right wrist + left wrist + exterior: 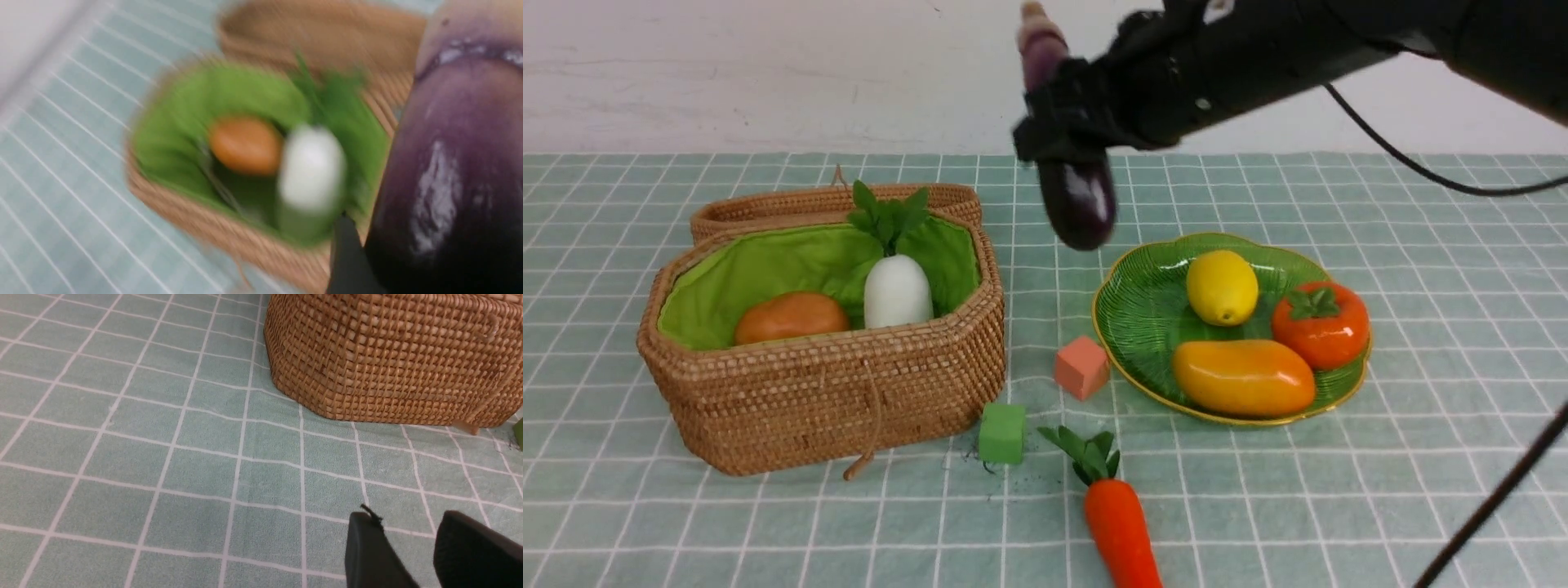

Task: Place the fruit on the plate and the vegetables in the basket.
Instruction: Grab an eggplant with your right arm and place it in the basket on the left.

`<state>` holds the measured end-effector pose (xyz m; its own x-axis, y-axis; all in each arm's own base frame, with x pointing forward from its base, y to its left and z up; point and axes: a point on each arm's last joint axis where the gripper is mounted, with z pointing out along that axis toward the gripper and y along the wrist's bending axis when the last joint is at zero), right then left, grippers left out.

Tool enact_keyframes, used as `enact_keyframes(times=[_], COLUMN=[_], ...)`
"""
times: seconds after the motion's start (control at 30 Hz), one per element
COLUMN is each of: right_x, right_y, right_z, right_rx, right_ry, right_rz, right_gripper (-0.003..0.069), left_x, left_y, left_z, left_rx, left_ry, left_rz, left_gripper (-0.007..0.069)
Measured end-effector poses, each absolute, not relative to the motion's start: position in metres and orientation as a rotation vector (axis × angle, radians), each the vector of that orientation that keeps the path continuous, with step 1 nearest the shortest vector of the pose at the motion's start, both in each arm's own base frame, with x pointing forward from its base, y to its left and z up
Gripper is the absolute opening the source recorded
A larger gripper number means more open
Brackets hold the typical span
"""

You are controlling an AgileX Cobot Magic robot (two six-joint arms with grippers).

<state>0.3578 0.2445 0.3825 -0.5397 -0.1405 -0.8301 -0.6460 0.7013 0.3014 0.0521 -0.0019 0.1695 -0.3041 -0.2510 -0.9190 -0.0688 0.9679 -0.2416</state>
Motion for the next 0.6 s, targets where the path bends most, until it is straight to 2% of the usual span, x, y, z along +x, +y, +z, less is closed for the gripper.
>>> enact_keyframes(times=[0.07,0.17,0.23,0.27,0.43,0.6], right_x=[0.364,0.376,0.383,0.387,0.394,0.396], right_y=[0.256,0.282,0.303,0.314,0.329,0.331], right_z=[0.38,0.357,0.333,0.318,0.293,0.291], right_rx=[-0.611,-0.643,-0.678,-0.685,-0.758,-0.767], right_ry=[2.021,1.951,1.901,1.883,1.808,1.785], right_rz=[0.808,0.842,0.826,0.779,0.687,0.654], right_gripper=[0.0369,0.0369,0.0369,0.0369,0.0375,0.0492], left_x=[0.052,0.052,0.052,0.052,0.052,0.052], left_y=[-0.002,-0.002,-0.002,-0.002,-0.002,-0.002], left_z=[0.17,0.17,0.17,0.17,0.17,0.17], left_rx=[-0.232,-0.232,-0.232,-0.232,-0.232,-0.232], left_ry=[1.877,1.877,1.877,1.877,1.877,1.877], left_rz=[-0.183,-0.183,-0.183,-0.183,-0.183,-0.183], left_gripper=[0.0237,0.0237,0.0237,0.0238,0.0238,0.0238])
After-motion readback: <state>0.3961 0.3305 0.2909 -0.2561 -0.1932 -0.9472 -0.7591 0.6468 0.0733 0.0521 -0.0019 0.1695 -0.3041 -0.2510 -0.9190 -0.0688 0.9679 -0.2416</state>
